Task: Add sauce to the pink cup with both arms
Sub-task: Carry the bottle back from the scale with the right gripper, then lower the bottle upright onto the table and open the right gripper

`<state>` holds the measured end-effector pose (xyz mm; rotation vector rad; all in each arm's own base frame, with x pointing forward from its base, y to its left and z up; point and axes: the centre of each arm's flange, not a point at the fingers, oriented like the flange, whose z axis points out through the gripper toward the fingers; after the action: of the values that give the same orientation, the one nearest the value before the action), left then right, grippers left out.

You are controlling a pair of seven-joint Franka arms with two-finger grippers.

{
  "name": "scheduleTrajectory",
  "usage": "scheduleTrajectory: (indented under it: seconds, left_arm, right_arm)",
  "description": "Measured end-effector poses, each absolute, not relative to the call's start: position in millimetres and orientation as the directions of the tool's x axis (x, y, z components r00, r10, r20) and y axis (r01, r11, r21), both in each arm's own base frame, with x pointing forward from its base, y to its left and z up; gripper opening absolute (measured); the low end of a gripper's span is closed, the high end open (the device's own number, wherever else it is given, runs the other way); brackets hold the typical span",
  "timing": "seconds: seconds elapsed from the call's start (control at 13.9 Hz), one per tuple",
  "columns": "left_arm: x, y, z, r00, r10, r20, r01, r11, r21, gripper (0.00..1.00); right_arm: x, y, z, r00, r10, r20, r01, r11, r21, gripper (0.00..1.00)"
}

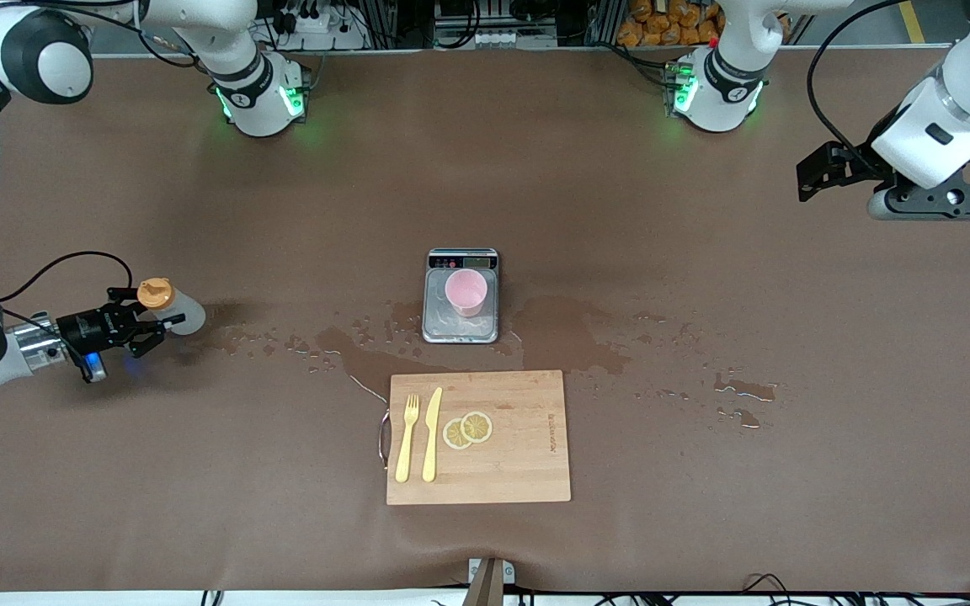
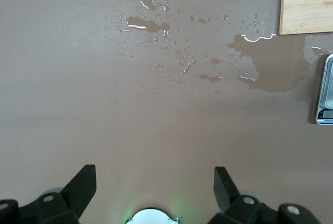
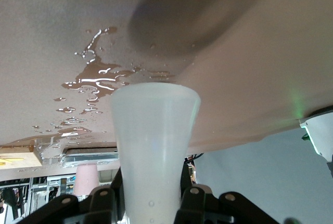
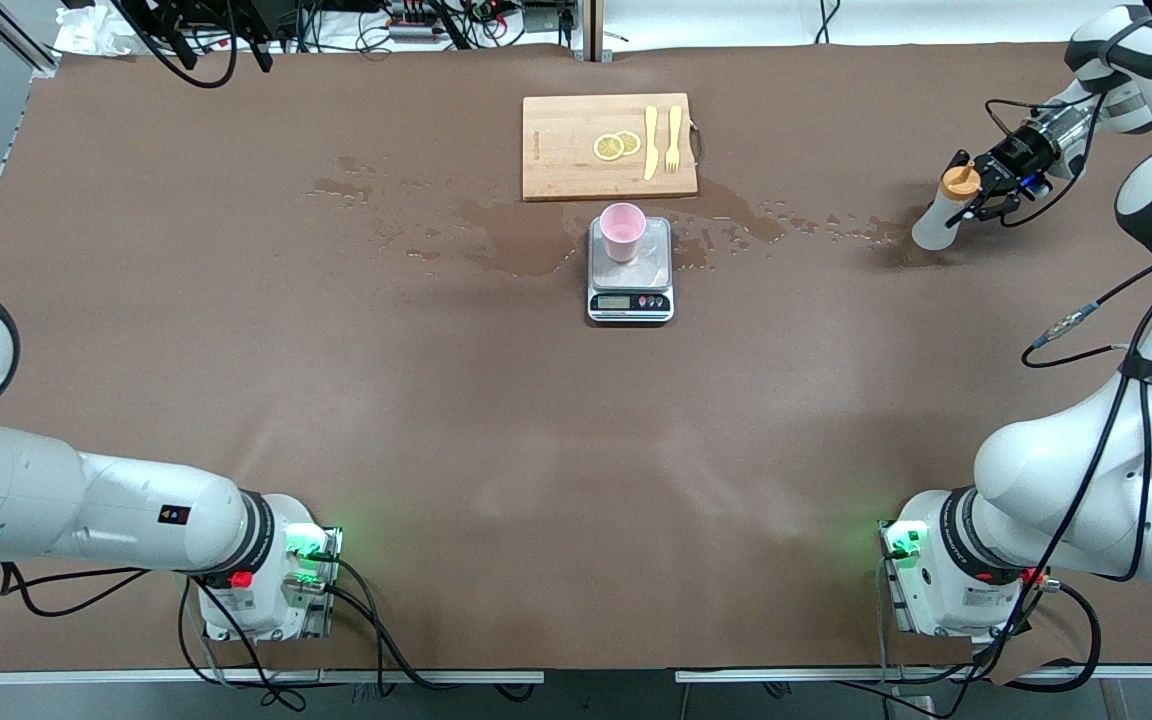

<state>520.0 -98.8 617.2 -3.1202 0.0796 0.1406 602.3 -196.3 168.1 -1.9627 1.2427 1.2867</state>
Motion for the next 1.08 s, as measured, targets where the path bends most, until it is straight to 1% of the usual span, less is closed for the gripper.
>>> scheduleTrajectory:
  seconds: [0.14, 0.36, 0.58, 0.72, 0.94, 1.01, 1.08]
  left_arm:
    - [519.9, -99.0, 617.1, 0.995, -0.05, -0.09, -0.052, -0.999, -0.015, 1.0]
    - [519.9, -99.1, 617.0, 0.995, -0.051, -0.091, -0.052, -0.999, -0.015, 1.0]
    - [519.8, -99.2, 617.0, 0.995, -0.051, -0.091, -0.052, -0.999, -0.015, 1.0]
    - [519.9, -99.1, 617.0, 0.995, -0.051, -0.091, -0.052, -0.999, -0.015, 1.0]
    - [519.7, -99.1, 616.8, 0.994, -0.051, -0.092, -0.052, -0.999, -0.015, 1.0]
    - [519.7, -99.2, 616.7, 0.994, -0.051, -0.092, -0.052, -0.999, -0.015, 1.0]
    - [519.7, -99.2, 616.7, 0.994, -0.051, -0.092, -0.053, -0.999, -0.015, 1.0]
  right_arm:
    - [597.7, -199.7, 153.9, 0.162, -0.389, -0.907, -0.879, -0.475, 0.046, 0.44]
    - [589.5, -204.5, 128.7, 0.156, -0.342, -0.927, -0.889, -0.457, 0.019, 0.46]
    - [586.8, -206.1, 123.3, 0.152, -0.331, -0.931, -0.891, -0.453, 0.016, 0.46]
    - [586.9, -205.8, 123.3, 0.152, -0.33, -0.932, -0.891, -0.453, 0.015, 0.48]
    - [587.0, -205.8, 123.3, 0.152, -0.33, -0.932, -0.891, -0.453, 0.015, 0.75]
    - [587.6, -206.1, 123.9, 0.154, -0.331, -0.931, -0.892, -0.452, 0.013, 0.86]
    - [589.1, -206.8, 125.5, 0.158, -0.333, -0.93, -0.892, -0.452, 0.01, 0.95]
